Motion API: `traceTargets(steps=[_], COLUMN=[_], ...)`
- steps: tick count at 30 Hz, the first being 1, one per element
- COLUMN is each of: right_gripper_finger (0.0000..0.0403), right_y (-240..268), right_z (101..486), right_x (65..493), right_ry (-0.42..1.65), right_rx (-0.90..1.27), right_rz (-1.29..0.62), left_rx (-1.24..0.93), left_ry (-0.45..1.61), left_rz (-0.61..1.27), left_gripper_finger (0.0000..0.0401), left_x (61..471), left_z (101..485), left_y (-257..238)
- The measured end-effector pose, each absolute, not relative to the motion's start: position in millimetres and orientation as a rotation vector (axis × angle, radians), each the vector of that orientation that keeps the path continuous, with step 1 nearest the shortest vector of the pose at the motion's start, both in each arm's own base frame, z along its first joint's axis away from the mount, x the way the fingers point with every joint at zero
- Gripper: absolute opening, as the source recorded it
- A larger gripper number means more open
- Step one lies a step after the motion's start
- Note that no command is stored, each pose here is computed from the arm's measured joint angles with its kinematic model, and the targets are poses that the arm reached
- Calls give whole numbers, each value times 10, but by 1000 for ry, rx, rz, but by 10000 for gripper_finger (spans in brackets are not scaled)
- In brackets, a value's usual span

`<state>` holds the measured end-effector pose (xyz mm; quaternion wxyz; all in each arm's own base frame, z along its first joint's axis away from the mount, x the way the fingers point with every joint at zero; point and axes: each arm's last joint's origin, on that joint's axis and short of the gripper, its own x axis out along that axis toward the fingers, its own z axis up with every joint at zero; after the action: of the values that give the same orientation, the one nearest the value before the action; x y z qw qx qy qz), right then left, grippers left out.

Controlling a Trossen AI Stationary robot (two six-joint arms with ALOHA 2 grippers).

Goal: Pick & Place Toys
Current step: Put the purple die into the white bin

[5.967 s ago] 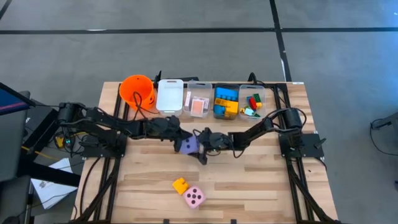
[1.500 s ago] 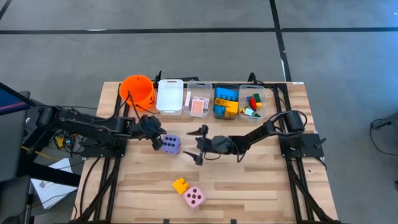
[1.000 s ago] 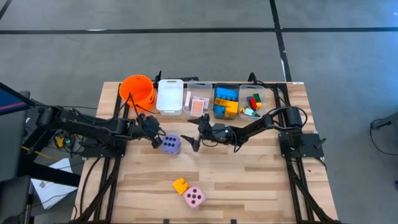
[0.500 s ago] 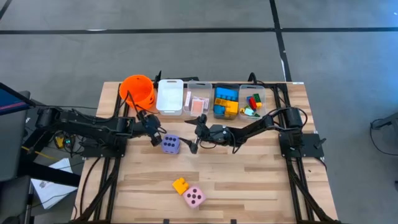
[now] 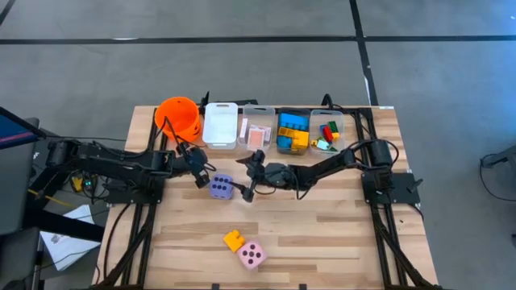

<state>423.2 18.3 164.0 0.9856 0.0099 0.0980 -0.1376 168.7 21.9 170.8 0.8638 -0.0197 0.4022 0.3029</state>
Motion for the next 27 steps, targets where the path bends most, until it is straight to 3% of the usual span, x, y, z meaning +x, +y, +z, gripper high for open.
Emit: traceTargets(steps=[13, 27], right_gripper_finger=[400, 400], right_y=[515, 371], right_z=[1636, 1543], right_x=[4206, 4197], right_ry=[201, 291], right_rx=[30, 78], right_rz=[-171, -211], left_rx=[-6, -7], left_ry=[840, 838], left_rz=[615, 615], left_gripper_finger=[0, 0], left_x=[1700, 1701], left_z=[1718, 1718], left_y=[220, 220])
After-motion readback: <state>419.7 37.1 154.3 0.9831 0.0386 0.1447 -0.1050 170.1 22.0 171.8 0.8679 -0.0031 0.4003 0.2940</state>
